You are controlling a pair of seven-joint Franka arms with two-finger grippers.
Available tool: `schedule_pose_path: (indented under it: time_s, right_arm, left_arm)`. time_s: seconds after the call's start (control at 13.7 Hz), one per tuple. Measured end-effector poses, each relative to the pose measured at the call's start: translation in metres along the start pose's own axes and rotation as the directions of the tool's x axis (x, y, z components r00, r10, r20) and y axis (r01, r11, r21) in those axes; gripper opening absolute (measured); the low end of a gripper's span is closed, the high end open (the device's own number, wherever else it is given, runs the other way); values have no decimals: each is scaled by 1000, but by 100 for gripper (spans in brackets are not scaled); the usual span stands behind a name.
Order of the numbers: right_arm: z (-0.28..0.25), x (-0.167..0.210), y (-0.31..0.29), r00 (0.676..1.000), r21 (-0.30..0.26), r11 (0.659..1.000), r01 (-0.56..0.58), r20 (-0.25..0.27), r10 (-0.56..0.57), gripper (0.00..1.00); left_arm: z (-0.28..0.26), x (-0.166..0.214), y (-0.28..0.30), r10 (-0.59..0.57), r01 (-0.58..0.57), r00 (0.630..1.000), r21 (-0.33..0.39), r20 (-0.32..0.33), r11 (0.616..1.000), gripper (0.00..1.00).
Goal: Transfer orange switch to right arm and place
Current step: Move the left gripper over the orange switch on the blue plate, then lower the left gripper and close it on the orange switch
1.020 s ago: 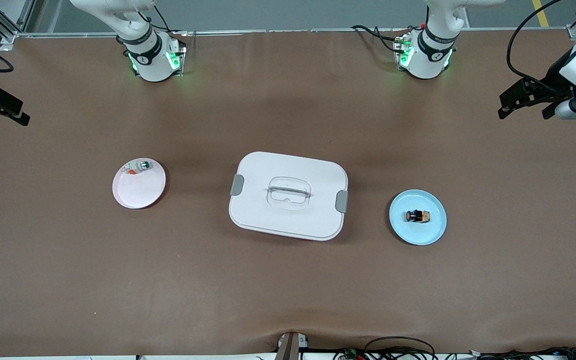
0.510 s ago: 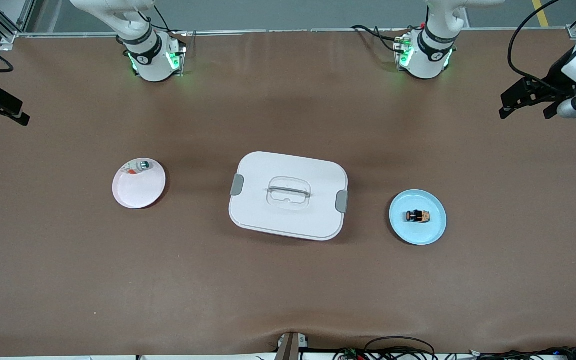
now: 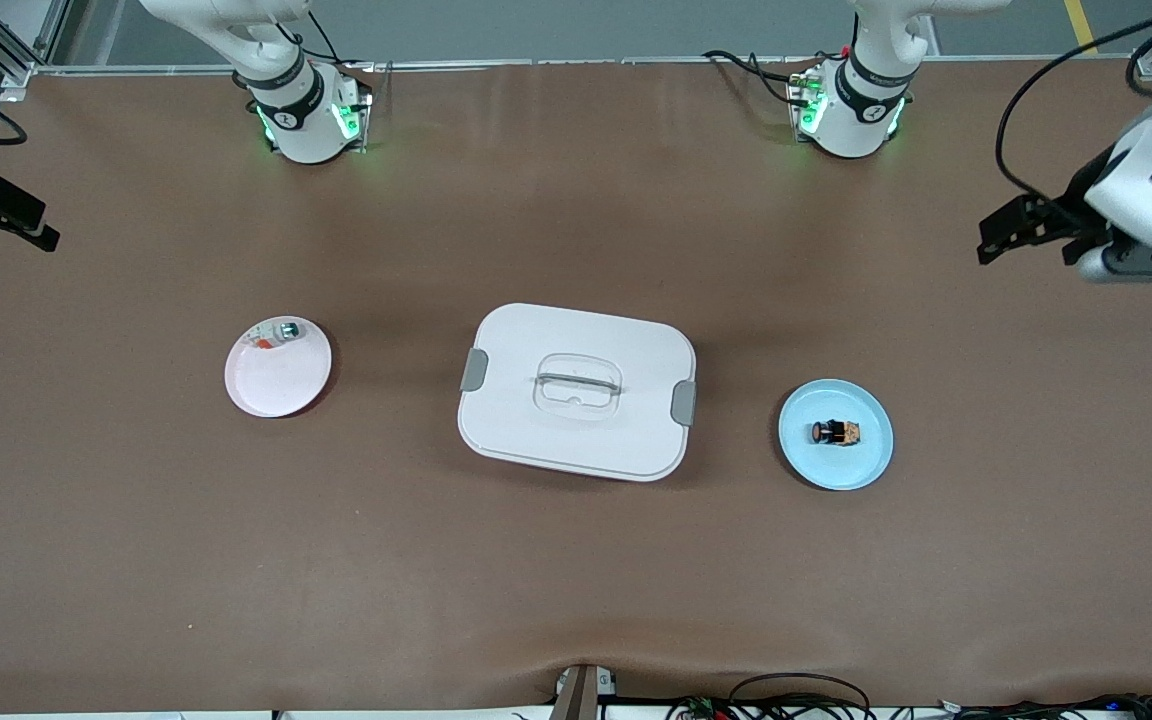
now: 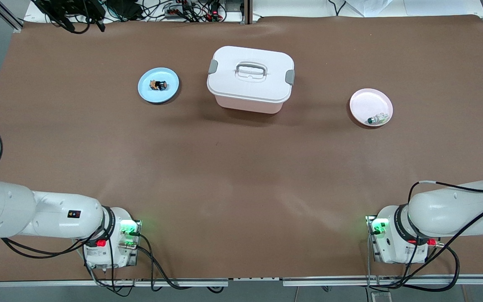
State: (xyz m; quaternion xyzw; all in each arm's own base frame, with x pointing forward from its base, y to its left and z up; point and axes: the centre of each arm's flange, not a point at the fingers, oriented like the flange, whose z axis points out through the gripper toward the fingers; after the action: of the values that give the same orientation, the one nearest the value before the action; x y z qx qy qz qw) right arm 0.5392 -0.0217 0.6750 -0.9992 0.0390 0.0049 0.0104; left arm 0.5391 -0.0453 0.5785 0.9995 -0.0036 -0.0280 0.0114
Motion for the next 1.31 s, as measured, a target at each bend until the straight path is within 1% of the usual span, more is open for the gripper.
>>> schedule_pose_path:
  time_s: [0.51, 0.95, 1.31]
  right_arm:
    - [0, 0, 0, 1000, 0, 1000, 0, 0, 0, 100]
    - [0, 0, 0, 1000, 0, 1000, 0, 0, 0, 100]
    - [0, 0, 0, 1000, 0, 1000, 0, -1, 0, 100]
  left_arm:
    - [94, 59, 11, 12, -12, 1000, 2, 29, 1000, 100]
    - [182, 88, 30, 39, -39, 999, -6, -8, 999, 100]
    - [235, 93, 41, 58, -59, 997, -12, -58, 998, 100]
